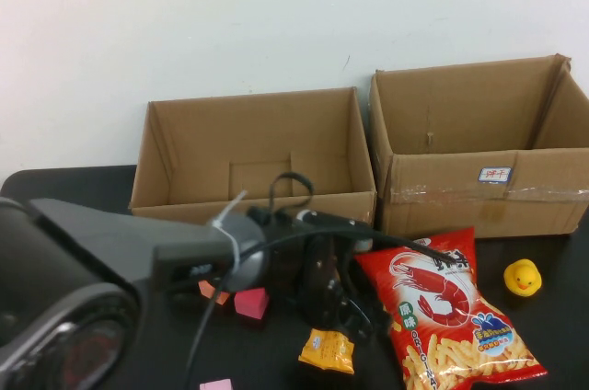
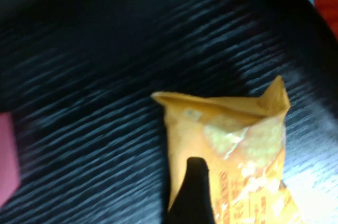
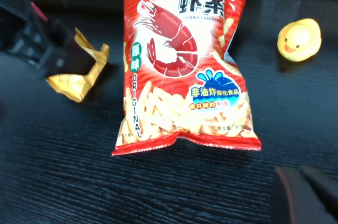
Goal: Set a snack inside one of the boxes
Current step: Pick up the biscuit
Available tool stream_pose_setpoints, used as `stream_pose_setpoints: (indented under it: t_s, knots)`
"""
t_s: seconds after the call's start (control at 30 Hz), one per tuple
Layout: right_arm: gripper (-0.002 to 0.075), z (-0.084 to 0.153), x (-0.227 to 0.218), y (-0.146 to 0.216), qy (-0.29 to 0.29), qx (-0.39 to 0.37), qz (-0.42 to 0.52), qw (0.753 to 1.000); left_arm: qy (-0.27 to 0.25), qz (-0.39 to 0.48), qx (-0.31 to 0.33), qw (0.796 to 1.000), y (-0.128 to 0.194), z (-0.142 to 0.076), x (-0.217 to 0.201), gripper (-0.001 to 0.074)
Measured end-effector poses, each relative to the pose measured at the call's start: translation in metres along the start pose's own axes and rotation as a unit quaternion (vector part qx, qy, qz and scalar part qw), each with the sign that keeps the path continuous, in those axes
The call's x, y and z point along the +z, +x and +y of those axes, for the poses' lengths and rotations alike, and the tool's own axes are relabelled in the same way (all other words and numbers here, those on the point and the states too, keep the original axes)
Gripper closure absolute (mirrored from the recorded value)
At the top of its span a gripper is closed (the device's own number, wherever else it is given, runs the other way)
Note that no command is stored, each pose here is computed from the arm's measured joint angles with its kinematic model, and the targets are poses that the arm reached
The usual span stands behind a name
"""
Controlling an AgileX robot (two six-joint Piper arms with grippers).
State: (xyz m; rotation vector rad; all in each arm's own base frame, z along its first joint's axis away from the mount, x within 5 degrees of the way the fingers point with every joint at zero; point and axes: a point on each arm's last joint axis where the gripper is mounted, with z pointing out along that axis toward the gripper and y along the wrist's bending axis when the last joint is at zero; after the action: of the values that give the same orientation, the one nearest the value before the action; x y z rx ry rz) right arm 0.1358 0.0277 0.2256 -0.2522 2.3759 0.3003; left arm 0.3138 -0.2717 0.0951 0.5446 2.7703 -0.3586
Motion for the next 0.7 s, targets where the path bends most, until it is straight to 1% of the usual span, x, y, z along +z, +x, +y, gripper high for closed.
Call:
stream_pose_setpoints:
  t_s: [0.1, 0.27, 0.33, 0.4, 0.57, 0.6, 0.63, 0.7]
  knots:
    - [0.0726, 0.0, 0.0, 0.0, 0.0, 0.0, 0.0, 1.0, -0.002, 0.008, 0.007, 1.0, 0.003, -0.003, 0.013, 0.017]
    - [0.0726, 0.0, 0.0, 0.0, -0.001, 0.002, 0.0, 1.0, -0.009, 0.024, 0.014, 1.0, 0.009, -0.001, 0.027, 0.0172]
    - [0.0726, 0.0, 0.001, 0.0, -0.002, 0.004, 0.001, 1.0, -0.012, 0.027, 0.016, 0.999, 0.011, 0.0, 0.031, 0.0192]
    - [0.0726, 0.0, 0.001, 0.0, -0.002, 0.003, 0.001, 1.0, -0.013, 0.029, 0.017, 0.999, 0.011, 0.0, 0.032, 0.0246]
    - [0.0726, 0.0, 0.001, 0.0, -0.002, -0.002, 0.001, 1.0, -0.013, 0.032, 0.017, 0.999, 0.012, 0.0, 0.032, 0.0458]
    - [0.0726, 0.0, 0.001, 0.0, -0.002, -0.002, 0.001, 1.0, -0.013, 0.035, 0.017, 0.999, 0.012, 0.0, 0.032, 0.0485]
    - [0.0726, 0.0, 0.001, 0.0, -0.002, -0.004, 0.001, 1.0, -0.013, 0.036, 0.017, 0.999, 0.011, 0.0, 0.031, 0.0496]
    - [0.0726, 0.0, 0.001, 0.0, -0.002, -0.005, 0.001, 1.0, -0.014, 0.041, 0.017, 0.999, 0.011, -0.001, 0.03, 0.05]
